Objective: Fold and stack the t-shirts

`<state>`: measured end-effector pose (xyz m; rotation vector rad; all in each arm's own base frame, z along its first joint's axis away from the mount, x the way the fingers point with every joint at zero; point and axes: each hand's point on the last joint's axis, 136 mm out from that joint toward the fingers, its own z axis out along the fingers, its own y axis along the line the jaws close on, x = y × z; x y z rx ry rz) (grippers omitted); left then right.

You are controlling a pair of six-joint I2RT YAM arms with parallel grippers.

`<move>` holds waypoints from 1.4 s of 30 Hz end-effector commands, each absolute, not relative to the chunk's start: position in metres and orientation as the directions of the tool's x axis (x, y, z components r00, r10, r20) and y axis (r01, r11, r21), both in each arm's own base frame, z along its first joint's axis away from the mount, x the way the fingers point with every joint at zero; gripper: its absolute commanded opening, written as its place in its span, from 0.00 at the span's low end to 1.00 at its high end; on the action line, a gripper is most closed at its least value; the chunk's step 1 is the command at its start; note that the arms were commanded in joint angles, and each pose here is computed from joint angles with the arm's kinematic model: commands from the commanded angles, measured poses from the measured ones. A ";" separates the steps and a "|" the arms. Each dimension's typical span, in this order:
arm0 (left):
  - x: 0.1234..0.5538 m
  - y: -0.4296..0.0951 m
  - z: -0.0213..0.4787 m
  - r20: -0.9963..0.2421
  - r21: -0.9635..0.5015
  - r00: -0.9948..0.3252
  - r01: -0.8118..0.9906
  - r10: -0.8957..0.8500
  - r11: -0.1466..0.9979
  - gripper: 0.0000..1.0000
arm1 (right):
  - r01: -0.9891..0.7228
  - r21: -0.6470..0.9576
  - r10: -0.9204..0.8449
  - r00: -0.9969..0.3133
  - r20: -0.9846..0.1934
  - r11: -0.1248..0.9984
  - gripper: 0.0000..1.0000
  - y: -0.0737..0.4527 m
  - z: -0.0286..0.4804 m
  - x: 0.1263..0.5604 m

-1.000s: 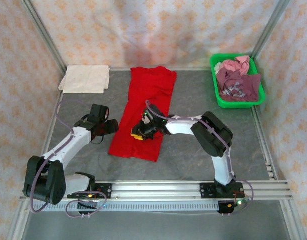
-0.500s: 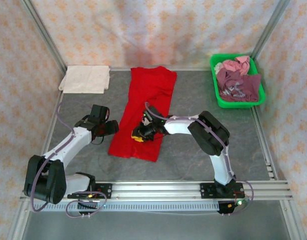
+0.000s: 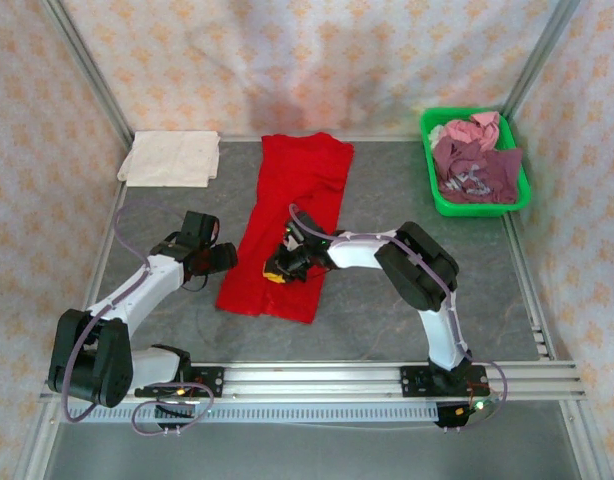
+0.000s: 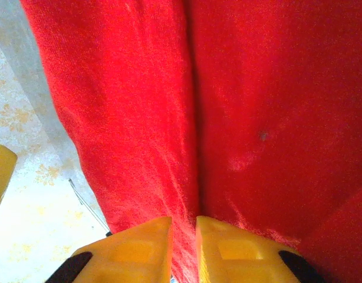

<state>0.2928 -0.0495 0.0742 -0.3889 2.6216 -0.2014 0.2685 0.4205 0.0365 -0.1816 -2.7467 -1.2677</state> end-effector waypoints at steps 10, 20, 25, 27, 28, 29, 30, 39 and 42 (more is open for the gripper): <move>0.293 -0.044 0.062 -0.426 -0.192 -0.846 -0.261 -0.320 0.946 0.59 | 0.131 0.745 0.035 -0.989 0.143 0.654 0.16 0.434 0.028 0.271; 0.292 -0.041 0.062 -0.434 -0.188 -0.839 -0.272 -0.328 0.944 0.59 | 0.105 0.758 0.037 -0.994 0.106 0.644 0.03 0.433 0.056 0.274; 0.290 -0.041 0.061 -0.430 -0.186 -0.839 -0.278 -0.332 0.943 0.59 | 0.112 0.768 0.041 -0.993 0.111 0.631 0.00 0.432 0.073 0.271; 0.290 -0.041 0.060 -0.429 -0.185 -0.840 -0.278 -0.332 0.942 0.59 | 0.116 0.763 0.045 -0.992 0.114 0.635 0.00 0.429 0.075 0.269; 0.290 -0.041 0.059 -0.430 -0.186 -0.840 -0.278 -0.332 0.942 0.59 | 0.113 0.762 0.043 -0.993 0.111 0.638 0.00 0.428 0.076 0.269; 0.291 -0.041 0.058 -0.429 -0.186 -0.839 -0.279 -0.334 0.942 0.59 | 0.114 0.759 0.043 -0.993 0.112 0.641 0.00 0.427 0.075 0.268; 0.291 -0.041 0.058 -0.428 -0.185 -0.840 -0.280 -0.334 0.942 0.59 | 0.114 0.758 0.044 -0.993 0.113 0.642 0.00 0.427 0.075 0.267; 0.294 -0.040 0.063 -0.442 -0.183 -0.832 -0.282 -0.335 0.942 0.59 | 0.122 0.710 0.027 -0.989 0.144 0.694 0.00 0.415 0.060 0.247; 0.295 -0.040 0.063 -0.440 -0.183 -0.833 -0.282 -0.335 0.942 0.59 | 0.131 0.709 0.037 -0.989 0.146 0.693 0.00 0.413 0.062 0.250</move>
